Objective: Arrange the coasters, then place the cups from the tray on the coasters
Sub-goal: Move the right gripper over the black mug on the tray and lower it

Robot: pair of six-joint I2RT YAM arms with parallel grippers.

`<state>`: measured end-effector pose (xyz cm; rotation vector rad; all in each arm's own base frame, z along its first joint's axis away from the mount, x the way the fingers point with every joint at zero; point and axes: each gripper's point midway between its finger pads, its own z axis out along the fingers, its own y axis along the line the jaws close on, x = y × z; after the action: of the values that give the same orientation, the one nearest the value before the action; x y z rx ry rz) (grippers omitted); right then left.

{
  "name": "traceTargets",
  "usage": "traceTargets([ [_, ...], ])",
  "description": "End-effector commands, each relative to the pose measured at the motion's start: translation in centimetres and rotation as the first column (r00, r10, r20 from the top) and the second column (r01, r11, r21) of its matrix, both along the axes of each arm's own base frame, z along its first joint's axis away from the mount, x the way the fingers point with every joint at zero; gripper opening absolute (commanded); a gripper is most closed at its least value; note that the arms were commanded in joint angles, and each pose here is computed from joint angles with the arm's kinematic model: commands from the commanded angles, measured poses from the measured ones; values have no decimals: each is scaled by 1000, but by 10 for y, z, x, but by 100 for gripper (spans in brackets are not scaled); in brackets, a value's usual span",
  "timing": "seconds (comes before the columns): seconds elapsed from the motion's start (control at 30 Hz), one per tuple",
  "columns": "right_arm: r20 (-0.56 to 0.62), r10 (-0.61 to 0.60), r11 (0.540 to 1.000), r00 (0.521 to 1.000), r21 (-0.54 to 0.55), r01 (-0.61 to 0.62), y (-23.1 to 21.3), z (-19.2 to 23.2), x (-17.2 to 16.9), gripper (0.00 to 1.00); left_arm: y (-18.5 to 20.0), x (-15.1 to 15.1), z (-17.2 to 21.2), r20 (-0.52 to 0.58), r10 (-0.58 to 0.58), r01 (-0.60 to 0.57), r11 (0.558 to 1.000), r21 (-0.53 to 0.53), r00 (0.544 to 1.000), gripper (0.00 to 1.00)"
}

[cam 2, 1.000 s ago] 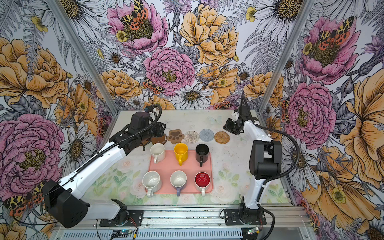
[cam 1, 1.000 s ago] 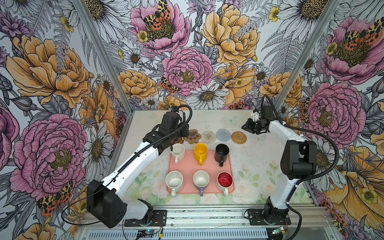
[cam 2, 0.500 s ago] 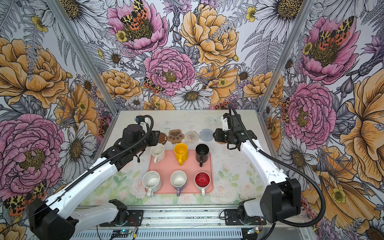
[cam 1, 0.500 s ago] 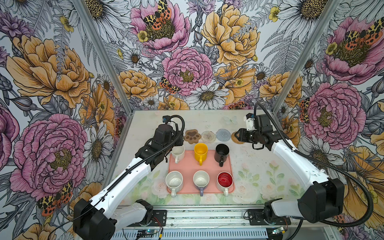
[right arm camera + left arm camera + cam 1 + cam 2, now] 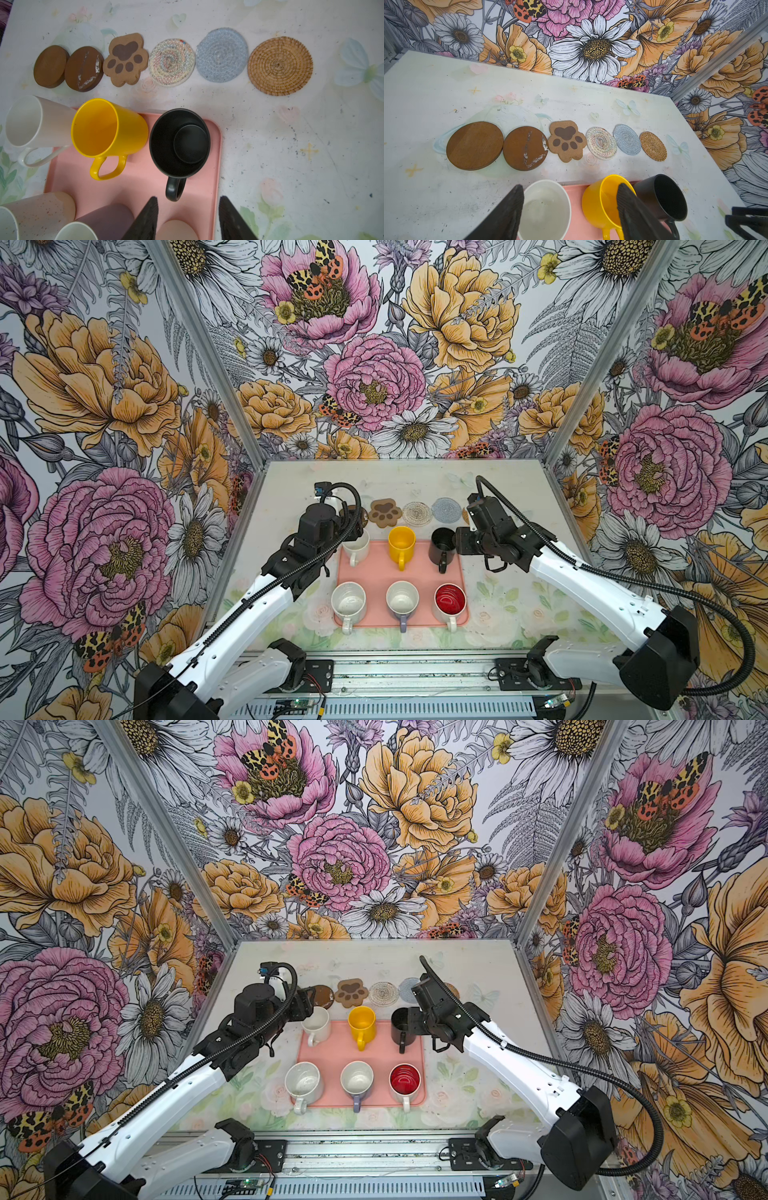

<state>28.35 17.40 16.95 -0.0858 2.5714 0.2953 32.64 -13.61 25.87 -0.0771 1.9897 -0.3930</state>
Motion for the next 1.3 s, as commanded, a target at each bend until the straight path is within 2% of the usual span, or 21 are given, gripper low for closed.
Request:
traceTargets([
  [0.0, -26, -52, 998, 998, -41, 51, 1, -15, -2, 50, 6, 7, -6, 4, 28, -28, 999, 27, 1000, 78],
  [0.13, -57, -50, 997, 997, -56, 47, 12, -27, -5, 52, 4, 12, -12, -9, 27, -26, 999, 30, 1000, 84],
  [0.3, -88, -51, 997, 995, -62, 46, 21, -41, -7, 54, 3, 16, -19, -27, 27, -26, 999, 36, 999, 86],
  [0.87, -166, -68, 997, 984, -33, 64, 43, -82, 1, 53, 8, 18, -23, -35, 41, -41, 999, 21, 999, 88],
  [1.27, -187, -135, 989, 973, -79, 122, 39, -103, 6, 48, 6, 18, -28, -53, 20, -20, 1000, 7, 998, 88],
])
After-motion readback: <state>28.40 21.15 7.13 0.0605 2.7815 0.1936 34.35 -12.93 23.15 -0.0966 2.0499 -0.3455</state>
